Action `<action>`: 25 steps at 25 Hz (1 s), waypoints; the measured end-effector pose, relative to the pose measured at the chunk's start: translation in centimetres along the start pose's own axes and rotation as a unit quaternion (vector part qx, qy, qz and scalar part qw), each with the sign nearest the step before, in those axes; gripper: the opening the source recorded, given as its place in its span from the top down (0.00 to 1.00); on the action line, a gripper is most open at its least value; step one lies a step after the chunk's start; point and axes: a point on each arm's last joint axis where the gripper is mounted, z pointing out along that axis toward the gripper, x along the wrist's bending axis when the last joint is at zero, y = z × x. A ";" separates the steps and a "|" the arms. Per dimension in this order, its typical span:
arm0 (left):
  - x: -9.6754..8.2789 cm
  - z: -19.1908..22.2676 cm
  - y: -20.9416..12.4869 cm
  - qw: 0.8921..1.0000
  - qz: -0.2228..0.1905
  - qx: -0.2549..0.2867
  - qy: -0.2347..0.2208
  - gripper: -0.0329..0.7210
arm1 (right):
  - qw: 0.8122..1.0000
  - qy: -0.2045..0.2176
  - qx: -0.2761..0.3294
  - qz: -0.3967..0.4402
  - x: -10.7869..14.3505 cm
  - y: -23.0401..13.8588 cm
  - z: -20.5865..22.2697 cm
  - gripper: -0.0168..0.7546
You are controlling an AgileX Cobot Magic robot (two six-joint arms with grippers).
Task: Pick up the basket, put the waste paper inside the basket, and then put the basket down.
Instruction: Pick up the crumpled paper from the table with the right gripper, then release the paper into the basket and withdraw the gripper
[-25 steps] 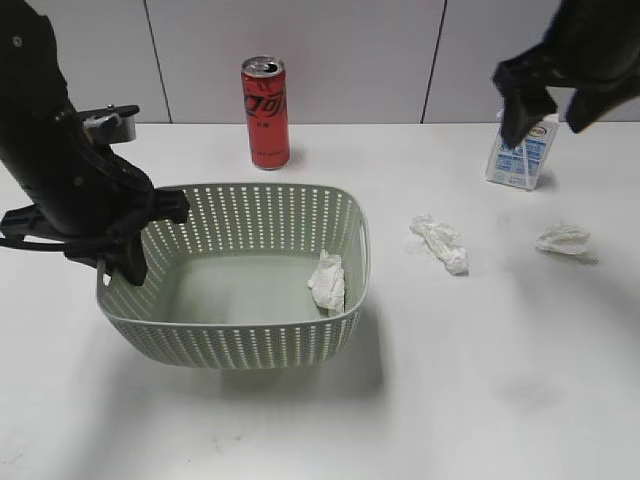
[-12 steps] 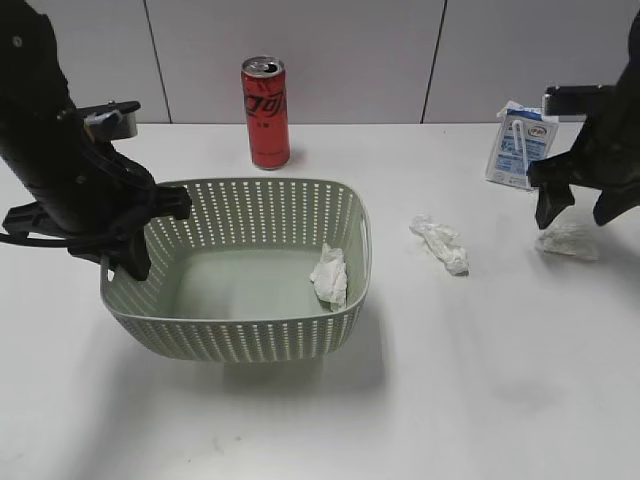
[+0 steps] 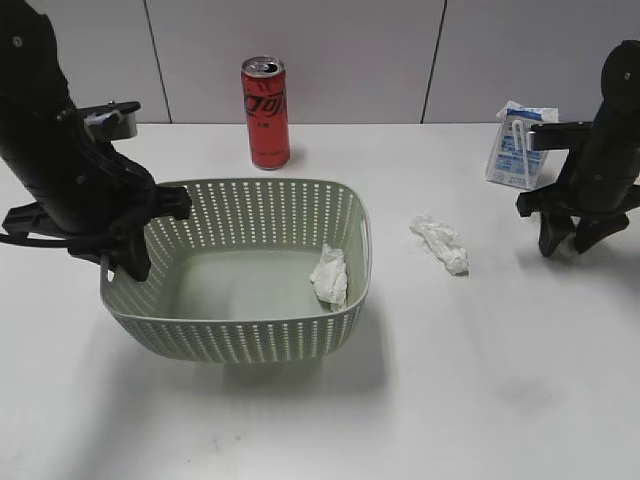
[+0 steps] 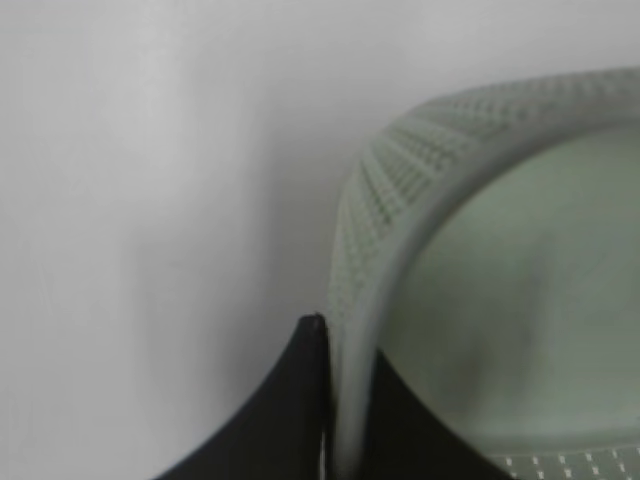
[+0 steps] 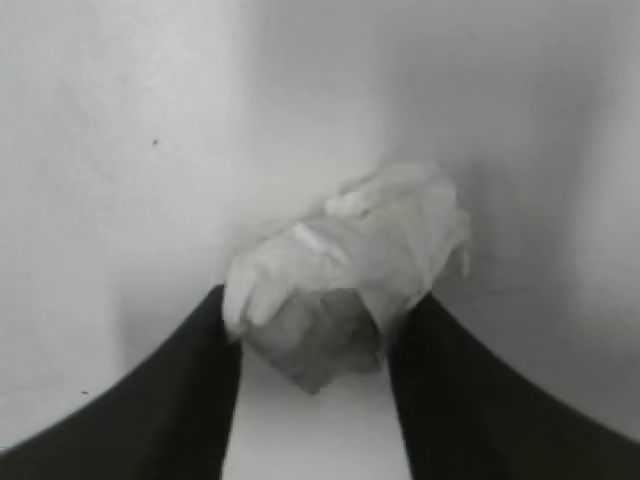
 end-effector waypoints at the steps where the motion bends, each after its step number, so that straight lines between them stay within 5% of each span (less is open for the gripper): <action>1: 0.0 0.0 0.0 1.000 0.000 0.000 0.000 0.96 | 1.000 0.000 0.000 0.000 0.0 0.0 0.0 0.60; 3: 0.0 0.0 0.0 1.000 0.000 0.000 0.000 0.96 | 1.000 0.000 0.000 0.000 0.0 0.0 0.0 0.84; 6: 0.0 0.0 0.0 1.000 0.000 0.002 0.000 0.96 | 1.000 0.007 0.008 0.004 0.1 -0.2 -0.1 0.96; 10: 0.0 0.0 -0.1 1.000 0.000 0.007 0.001 0.96 | 0.998 0.054 -0.005 -0.035 2.0 -0.4 -3.2 0.98; 13: 0.0 0.0 -0.1 1.000 0.000 0.007 0.001 0.96 | 0.990 0.087 -0.065 -0.092 6.1 -1.1 -8.5 0.98; 19: 0.0 0.0 -0.1 1.000 0.000 0.007 0.001 0.96 | 0.940 0.172 -0.167 -0.242 17.0 -6.6 -17.8 0.98; 25: 0.0 0.0 -0.1 1.000 0.000 0.007 0.001 0.96 | 0.905 0.219 -0.170 -0.322 24.2 -10.9 -17.8 0.96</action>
